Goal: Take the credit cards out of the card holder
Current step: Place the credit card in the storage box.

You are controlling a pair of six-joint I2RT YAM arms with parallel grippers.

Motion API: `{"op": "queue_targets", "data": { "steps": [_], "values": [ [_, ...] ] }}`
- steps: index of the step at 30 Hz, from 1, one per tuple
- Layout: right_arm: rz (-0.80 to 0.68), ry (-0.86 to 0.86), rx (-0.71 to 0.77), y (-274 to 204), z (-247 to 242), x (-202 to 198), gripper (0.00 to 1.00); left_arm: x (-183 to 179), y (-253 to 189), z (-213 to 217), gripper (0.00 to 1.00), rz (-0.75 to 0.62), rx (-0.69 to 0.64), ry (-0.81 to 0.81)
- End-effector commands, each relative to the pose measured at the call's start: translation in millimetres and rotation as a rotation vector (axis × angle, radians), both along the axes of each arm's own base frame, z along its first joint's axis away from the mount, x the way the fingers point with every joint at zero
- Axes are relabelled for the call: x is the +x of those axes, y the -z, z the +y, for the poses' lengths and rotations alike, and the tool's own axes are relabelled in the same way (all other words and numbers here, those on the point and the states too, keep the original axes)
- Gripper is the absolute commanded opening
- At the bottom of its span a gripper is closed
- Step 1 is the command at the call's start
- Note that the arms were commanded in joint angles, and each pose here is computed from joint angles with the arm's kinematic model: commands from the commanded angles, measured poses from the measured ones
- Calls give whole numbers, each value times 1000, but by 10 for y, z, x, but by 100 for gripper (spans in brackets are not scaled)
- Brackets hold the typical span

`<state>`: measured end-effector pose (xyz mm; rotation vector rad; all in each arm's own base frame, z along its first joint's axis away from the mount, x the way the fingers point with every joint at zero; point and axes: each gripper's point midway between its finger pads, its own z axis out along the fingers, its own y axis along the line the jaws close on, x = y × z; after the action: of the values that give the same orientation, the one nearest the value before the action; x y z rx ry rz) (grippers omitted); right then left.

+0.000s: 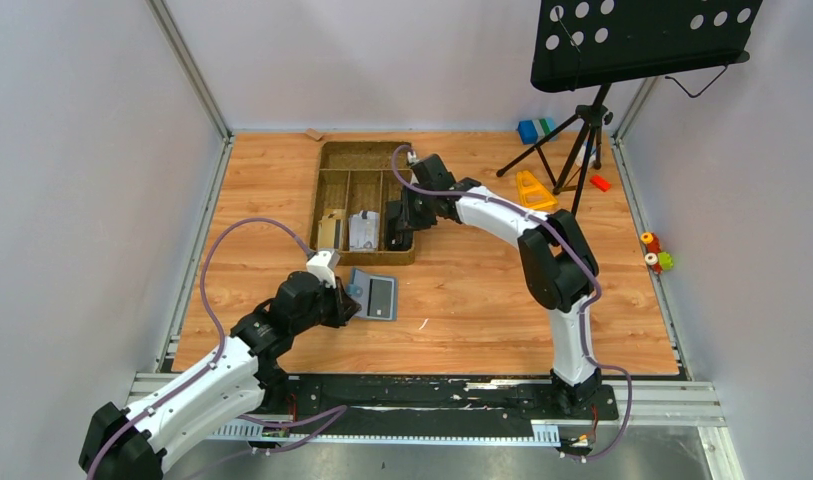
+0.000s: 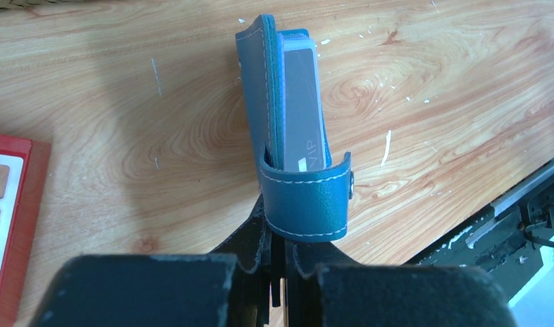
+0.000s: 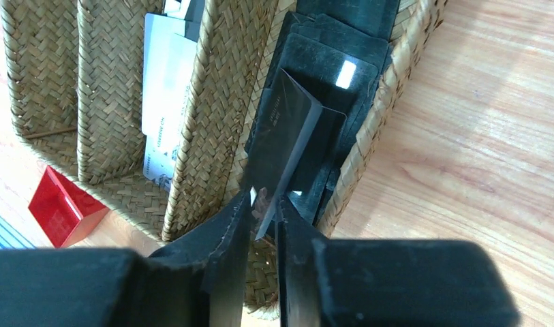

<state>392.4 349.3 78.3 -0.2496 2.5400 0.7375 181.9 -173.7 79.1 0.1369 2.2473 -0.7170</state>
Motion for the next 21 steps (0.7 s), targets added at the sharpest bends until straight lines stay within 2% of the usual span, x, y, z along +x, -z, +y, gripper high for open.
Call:
{"op": "queue_targets", "data": {
  "steps": [1,3,5,16,21],
  "values": [
    [-107,12,17,-337,-24,148,25,40,-67,-12,0,-39,-6,10],
    [-158,8,33,-486,-60,142,34,37,-72,-18,0,-43,-7,16],
    [-202,11,43,-670,-117,120,39,31,-75,-23,0,-46,-10,21],
    [-369,32,98,-1155,-609,-339,44,73,-197,23,0,-59,-84,-71],
    [-385,36,114,-1124,-838,-662,44,38,-207,-51,0,-38,-138,-59]
  ]
}}
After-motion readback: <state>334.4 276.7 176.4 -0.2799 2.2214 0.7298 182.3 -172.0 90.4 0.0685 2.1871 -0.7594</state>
